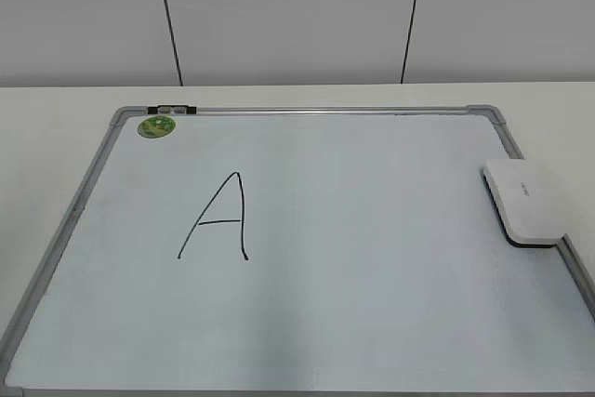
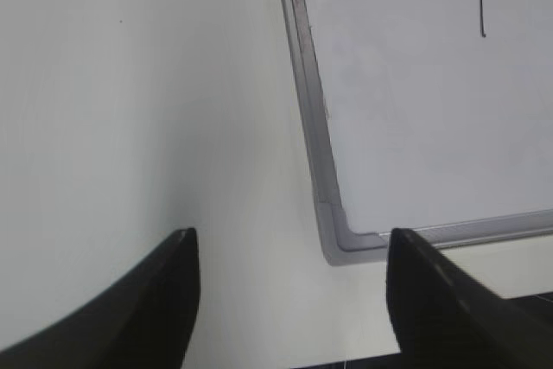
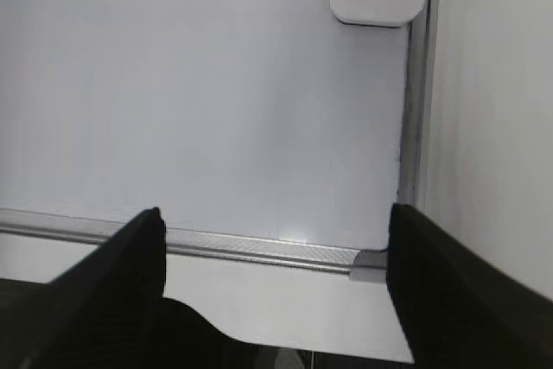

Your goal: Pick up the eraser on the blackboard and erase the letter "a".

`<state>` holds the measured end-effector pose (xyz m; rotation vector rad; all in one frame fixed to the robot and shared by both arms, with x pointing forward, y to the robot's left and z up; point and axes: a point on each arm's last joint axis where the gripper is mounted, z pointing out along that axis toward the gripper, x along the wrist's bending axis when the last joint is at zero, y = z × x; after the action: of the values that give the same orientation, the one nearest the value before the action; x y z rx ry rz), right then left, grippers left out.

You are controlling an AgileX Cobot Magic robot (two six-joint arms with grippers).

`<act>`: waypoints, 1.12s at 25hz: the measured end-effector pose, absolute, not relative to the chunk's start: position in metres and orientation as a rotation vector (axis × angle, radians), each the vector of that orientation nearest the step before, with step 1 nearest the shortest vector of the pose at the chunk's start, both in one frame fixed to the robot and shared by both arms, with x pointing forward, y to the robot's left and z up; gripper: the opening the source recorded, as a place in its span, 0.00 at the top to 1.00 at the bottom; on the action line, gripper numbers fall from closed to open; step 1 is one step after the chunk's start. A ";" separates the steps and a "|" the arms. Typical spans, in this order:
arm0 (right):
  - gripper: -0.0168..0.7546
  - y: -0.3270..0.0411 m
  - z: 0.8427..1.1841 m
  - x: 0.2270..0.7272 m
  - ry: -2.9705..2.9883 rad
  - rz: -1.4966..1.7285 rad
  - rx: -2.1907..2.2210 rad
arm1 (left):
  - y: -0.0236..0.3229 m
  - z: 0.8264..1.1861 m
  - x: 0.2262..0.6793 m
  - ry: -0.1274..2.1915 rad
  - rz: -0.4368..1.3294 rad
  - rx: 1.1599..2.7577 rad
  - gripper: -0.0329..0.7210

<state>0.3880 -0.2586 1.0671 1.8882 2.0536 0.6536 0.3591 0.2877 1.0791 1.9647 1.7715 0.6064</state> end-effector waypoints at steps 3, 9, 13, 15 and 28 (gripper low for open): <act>0.22 -0.267 1.068 0.350 1.998 0.767 1.839 | 0.292 1.071 0.333 1.770 0.616 1.938 0.30; 0.22 -0.288 1.072 0.283 1.876 0.901 1.711 | 0.296 1.056 0.299 1.706 0.634 1.894 0.30; 0.22 -0.298 1.054 0.255 1.829 0.919 1.671 | 0.299 1.050 0.280 1.659 0.678 1.845 0.30; 0.22 -0.302 1.045 0.247 1.798 0.937 1.645 | 0.301 1.051 0.273 1.633 0.703 1.812 0.30; 0.22 -0.303 1.043 0.235 1.827 0.967 1.470 | 0.305 1.054 0.256 1.557 0.775 1.729 0.31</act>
<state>0.2347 -0.3034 1.0427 1.4701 1.8273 0.9672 0.2555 0.3046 1.0540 1.7289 1.5569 0.7746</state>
